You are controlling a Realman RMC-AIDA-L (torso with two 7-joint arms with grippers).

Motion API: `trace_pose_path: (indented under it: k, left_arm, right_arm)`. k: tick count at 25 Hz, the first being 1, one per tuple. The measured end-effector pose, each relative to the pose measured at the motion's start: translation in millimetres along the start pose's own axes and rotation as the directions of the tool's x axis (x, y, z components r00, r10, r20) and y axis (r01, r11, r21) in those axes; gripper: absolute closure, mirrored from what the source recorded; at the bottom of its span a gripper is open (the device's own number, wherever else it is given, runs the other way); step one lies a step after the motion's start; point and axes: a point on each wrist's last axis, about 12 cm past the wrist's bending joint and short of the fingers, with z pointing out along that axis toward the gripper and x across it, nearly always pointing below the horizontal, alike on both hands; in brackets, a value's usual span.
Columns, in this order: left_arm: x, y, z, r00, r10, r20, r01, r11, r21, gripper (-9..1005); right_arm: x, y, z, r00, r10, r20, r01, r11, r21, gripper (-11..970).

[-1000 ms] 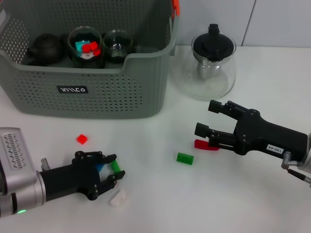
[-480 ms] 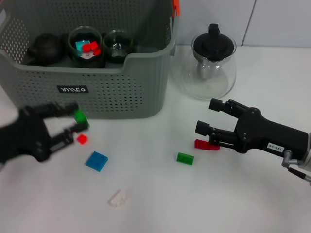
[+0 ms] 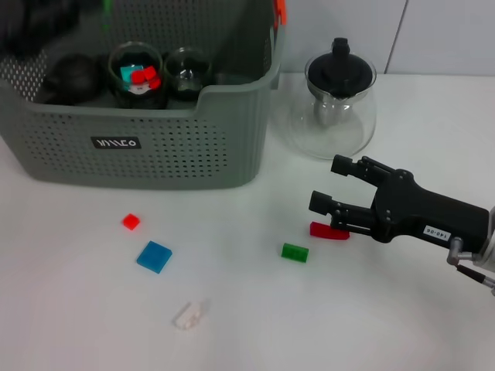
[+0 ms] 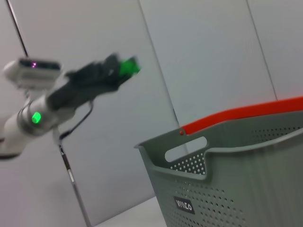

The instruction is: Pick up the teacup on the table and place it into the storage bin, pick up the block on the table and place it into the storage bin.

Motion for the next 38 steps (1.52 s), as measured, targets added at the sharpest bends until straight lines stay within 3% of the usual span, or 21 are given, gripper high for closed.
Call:
trace_pose_path:
  k: [5,6,8,14,16,21,26,34,38]
  left_arm:
    - [-32,28.0,41,0.991,0.051,-0.123,-0.063,0.993,-0.097,548]
    - [-32,28.0,41,0.991,0.051,-0.123,-0.063,0.993,-0.097,544]
    - [-36,40.6,68,0.952,0.102,-0.288,-0.156,0.973,-0.171,537]
    - [-15,59.2,101,0.831,0.109,-0.546,-0.326,0.89,-0.318,515]
    - [-11,60.3,104,0.818,0.108,-0.564,-0.342,0.881,-0.327,508]
    - [3,62.9,117,0.784,0.108,-0.611,-0.418,0.82,-0.391,490]
    - [9,60.6,128,0.765,0.127,-0.632,-0.459,0.795,-0.396,472]
    - [2,57.5,124,0.819,0.052,-0.571,-0.362,0.82,-0.444,447]
    - [-8,48.9,110,0.891,-0.008,-0.454,-0.226,0.86,-0.458,449]
  right_arm:
    - [0,0.4,0,1.0,-0.003,0.0,0.003,1.0,-0.001,14]
    - [0,0.5,0,1.0,-0.002,0.0,0.002,1.0,-0.002,14]
    - [0,0.5,0,1.0,-0.002,0.001,0.002,1.0,-0.002,14]
    - [0,0.5,1,1.0,-0.004,0.002,0.004,1.0,-0.003,14]
    - [0,0.5,1,1.0,-0.005,0.001,0.005,1.0,-0.004,14]
    - [0,0.5,1,1.0,-0.005,0.002,0.005,1.0,-0.004,14]
    - [0,0.5,1,1.0,-0.005,0.002,0.005,1.0,-0.003,14]
    - [-1,0.5,2,1.0,-0.007,0.003,0.007,1.0,-0.005,14]
    - [0,0.6,2,1.0,-0.006,0.003,0.006,1.0,-0.004,14]
